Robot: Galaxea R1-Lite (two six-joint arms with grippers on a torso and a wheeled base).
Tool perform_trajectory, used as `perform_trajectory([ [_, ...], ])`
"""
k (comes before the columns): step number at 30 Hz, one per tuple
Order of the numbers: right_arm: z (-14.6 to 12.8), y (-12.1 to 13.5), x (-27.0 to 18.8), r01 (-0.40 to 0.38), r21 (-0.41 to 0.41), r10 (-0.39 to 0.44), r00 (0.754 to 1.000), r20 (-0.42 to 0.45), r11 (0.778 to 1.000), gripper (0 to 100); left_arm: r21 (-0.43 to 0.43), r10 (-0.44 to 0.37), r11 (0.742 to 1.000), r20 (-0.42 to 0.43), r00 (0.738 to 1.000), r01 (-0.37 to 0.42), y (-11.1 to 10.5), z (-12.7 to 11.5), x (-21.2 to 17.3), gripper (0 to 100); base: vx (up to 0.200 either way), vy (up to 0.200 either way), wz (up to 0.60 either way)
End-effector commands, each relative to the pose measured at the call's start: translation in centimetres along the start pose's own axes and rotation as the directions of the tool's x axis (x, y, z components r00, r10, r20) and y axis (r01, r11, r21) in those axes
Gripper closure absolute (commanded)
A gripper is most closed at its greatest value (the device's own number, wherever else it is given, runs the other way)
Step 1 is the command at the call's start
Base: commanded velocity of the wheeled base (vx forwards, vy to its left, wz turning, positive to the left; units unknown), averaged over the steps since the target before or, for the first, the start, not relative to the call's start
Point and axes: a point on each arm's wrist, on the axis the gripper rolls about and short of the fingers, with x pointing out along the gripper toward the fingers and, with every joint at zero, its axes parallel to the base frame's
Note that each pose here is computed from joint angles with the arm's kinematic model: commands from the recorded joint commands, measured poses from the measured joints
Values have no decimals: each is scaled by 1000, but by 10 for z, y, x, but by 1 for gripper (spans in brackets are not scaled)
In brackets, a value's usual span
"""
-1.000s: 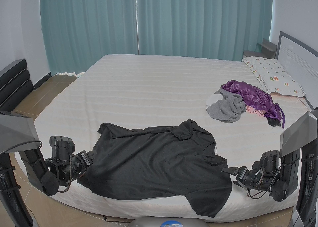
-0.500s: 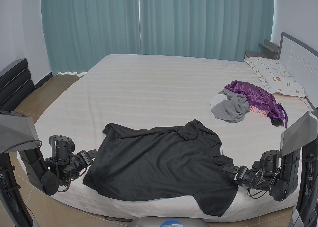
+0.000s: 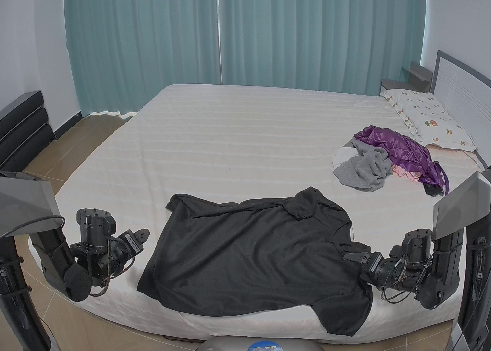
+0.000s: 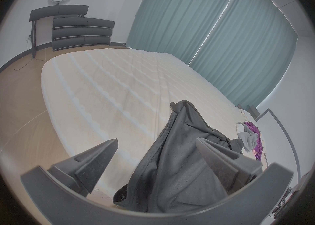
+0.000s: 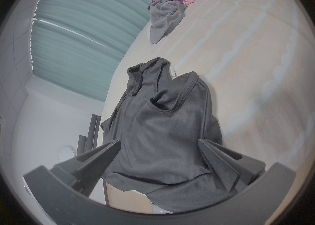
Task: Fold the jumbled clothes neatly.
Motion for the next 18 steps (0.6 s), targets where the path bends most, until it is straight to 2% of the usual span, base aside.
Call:
perform_trajectory([
  [1,3,1,1,-16,8,15,1000,18,1000,0,-2,-1,1000,0,1000,1,0,0,0,0,0,0,0],
  [12,4,2,1,-16,19,15,1000,23,1000,0,-9,-2,1000,-14,1000,2,0,-3,7,0,0,0,0],
  [18,8,0,2,-17,25,16,999,38,1000,0,-57,-106,993,-15,994,105,-14,10,20,0,0,0,0],
])
